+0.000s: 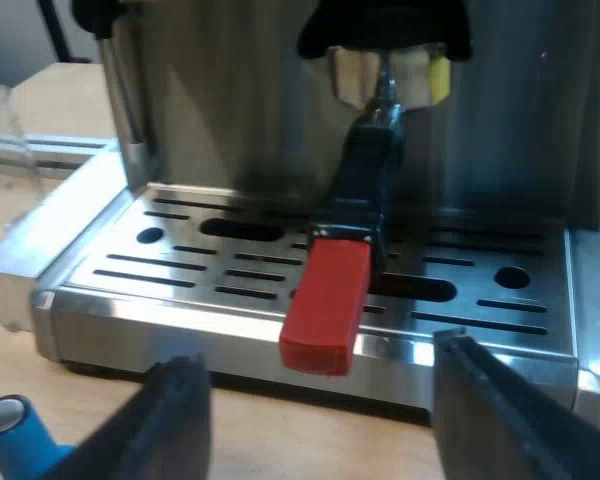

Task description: Grind coffee beans and then tamp

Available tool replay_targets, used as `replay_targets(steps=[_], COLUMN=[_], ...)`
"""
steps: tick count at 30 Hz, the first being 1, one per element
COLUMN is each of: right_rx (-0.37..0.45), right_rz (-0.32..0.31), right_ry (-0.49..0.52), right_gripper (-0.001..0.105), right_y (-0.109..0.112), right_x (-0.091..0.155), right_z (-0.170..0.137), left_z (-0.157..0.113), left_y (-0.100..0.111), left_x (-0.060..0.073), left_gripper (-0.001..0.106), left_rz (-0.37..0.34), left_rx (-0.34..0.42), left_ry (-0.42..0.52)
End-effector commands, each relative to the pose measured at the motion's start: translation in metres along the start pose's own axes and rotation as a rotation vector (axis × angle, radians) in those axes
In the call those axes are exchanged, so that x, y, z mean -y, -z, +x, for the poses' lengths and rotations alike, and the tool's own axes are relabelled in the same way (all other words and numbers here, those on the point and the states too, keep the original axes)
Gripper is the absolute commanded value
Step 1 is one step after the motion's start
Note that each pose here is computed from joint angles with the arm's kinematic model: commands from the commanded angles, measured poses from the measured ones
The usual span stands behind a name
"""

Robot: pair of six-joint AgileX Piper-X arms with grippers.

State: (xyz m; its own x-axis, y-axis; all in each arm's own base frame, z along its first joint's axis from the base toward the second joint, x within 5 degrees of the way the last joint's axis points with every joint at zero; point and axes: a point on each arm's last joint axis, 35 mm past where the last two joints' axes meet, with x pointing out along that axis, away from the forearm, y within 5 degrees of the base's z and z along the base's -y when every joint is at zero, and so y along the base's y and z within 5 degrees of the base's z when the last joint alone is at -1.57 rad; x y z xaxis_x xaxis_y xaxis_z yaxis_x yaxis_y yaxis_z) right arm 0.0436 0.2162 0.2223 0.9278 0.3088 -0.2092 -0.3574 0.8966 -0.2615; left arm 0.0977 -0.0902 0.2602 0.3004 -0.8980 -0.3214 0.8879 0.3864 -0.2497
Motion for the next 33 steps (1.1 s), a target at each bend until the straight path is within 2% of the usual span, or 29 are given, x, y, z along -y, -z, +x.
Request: replay_targets(steps=[1,5,11,14,16,20,22,27,33], right_rx=[0.009,0.000,-0.037,-0.058,-0.096,-0.185,-0.245,-0.306,-0.318], right_rz=[0.013,0.005,-0.043,-0.002,0.051,0.118,0.118,0.126,0.159], right_ry=[-0.010,-0.032,-0.072,-0.081,-0.098,-0.129,-0.143,-0.135,-0.140], right_gripper=[0.060,0.064,0.064,0.063,0.063,0.063,0.063,0.063,0.063], right_y=[-0.008,-0.016,-0.037,-0.044,-0.047,-0.046,-0.046,-0.051,-0.062], right_x=[0.006,0.011,0.015,0.016,0.019,0.025,0.032,0.042,0.044], right_z=[-0.004,-0.008,-0.011,-0.011,-0.008,0.002,0.010,0.019,0.029], left_z=[-0.002,-0.002,-0.001,-0.001,-0.001,-0.001,-0.001,-0.001,-0.001], left_y=[-0.002,-0.002,-0.002,-0.002,-0.002,-0.002,-0.002,-0.002,-0.002], left_x=[0.002,0.002,0.000,0.000,0.000,0.000,0.000,0.000,0.000], left_gripper=[0.069,0.069,0.069,0.069,0.069,0.069,0.069,0.069,0.069], left_rz=[0.008,0.006,0.005,0.005,0.005,0.005,0.005,0.005,0.005], left_rx=[0.008,0.007,0.006,0.006,0.006,0.006,0.006,0.006,0.006], left_ry=[0.019,0.016,-0.036,-0.036,-0.036,-0.036,-0.036,-0.036,-0.036])
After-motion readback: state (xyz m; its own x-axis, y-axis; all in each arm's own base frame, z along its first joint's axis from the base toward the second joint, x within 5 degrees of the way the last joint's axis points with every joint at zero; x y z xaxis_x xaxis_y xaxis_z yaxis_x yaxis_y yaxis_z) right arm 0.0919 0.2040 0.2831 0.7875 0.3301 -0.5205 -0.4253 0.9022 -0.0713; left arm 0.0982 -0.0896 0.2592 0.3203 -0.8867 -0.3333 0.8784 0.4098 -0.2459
